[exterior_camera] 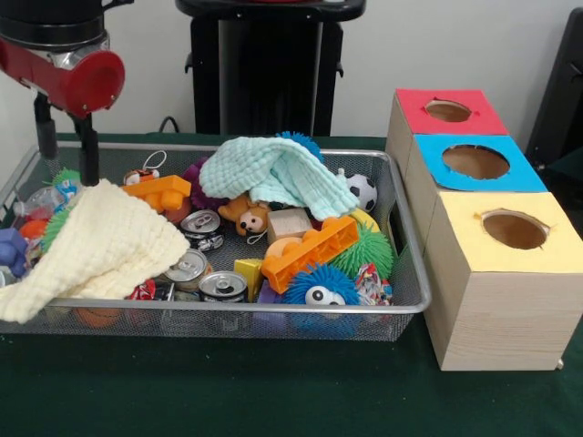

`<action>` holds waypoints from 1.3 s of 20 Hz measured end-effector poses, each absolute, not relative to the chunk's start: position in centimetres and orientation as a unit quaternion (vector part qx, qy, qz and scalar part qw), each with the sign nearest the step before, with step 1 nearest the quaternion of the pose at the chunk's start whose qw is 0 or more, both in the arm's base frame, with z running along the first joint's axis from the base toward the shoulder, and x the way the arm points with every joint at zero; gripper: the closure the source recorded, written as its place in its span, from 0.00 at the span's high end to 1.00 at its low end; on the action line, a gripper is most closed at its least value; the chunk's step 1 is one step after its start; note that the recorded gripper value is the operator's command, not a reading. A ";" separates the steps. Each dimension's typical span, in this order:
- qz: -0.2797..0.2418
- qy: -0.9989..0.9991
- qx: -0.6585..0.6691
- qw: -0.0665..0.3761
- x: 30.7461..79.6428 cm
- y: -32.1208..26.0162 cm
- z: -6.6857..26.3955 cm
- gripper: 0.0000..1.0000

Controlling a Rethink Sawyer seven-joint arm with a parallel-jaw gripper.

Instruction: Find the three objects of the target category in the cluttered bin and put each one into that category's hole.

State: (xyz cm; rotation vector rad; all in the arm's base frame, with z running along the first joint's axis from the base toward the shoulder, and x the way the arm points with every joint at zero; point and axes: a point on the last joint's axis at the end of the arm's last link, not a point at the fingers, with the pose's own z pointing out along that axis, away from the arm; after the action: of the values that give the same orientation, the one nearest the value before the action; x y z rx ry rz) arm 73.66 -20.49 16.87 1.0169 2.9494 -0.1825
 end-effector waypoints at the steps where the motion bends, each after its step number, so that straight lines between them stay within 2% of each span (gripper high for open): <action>1: -0.058 0.944 0.325 0.007 73.6 -20.6 16.7 1.00; 14: -0.064 0.945 0.321 -0.015 72.0 -23.1 12.9 1.00; 26: -0.075 0.950 0.303 -0.021 71.0 -25.1 12.5 1.00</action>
State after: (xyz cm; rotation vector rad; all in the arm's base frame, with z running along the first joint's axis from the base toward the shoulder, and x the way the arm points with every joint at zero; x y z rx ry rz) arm 71.02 -25.14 12.48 0.9651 3.0240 -0.2382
